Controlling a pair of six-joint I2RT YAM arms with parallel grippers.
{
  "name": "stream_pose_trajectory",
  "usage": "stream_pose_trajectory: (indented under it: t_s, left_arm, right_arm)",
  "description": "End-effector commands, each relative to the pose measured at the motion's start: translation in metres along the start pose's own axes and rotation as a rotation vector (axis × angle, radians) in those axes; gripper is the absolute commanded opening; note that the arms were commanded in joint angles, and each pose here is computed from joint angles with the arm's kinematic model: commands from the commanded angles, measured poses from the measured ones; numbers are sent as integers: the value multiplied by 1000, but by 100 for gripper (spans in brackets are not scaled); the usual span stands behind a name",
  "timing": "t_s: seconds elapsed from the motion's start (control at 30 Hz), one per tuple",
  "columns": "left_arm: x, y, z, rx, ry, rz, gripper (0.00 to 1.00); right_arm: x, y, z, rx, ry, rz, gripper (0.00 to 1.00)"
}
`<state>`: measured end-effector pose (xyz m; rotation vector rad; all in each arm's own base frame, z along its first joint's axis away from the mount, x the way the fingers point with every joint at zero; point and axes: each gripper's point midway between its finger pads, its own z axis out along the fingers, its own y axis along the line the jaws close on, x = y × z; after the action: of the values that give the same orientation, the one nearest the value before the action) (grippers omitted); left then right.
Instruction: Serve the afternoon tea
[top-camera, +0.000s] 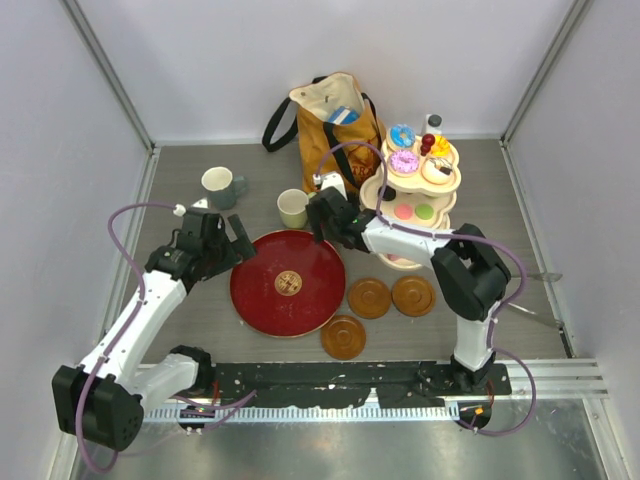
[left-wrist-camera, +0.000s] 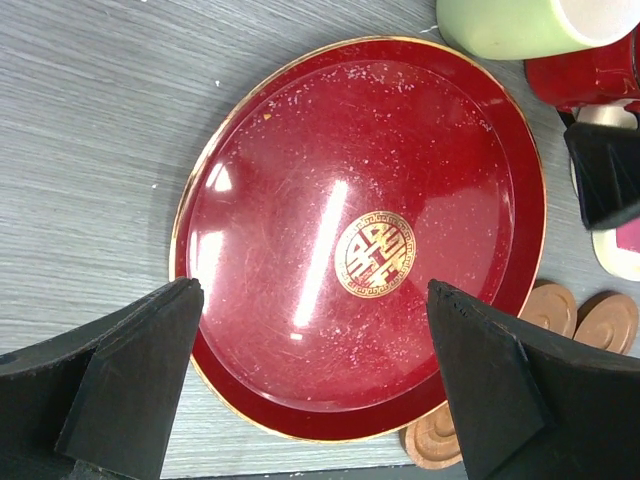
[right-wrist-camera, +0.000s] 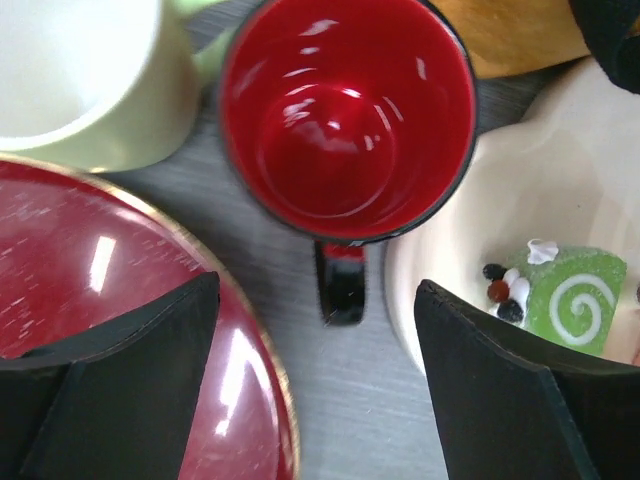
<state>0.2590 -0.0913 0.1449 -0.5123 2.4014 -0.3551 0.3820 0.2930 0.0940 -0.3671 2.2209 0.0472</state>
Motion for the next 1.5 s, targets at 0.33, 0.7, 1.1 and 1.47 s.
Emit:
stream_pose_trajectory:
  t_s: [0.33,0.7,1.1,1.47]
  left_arm:
    - [-4,1,-2,-1,-29,-8,100]
    - [0,3,-21,24,-44,-33,100]
    - [26,14,-59,63,-12,-96,99]
    - [51,18,-57,80,61,-141,100]
  right_arm:
    - [-27,1,39,-90,-38,58,28]
    - [-82,2,-34,-100,-213,59,6]
    - [-30,-31,-149,-193,-246,207,6]
    - [120,-123,-196,54,-61,427,6]
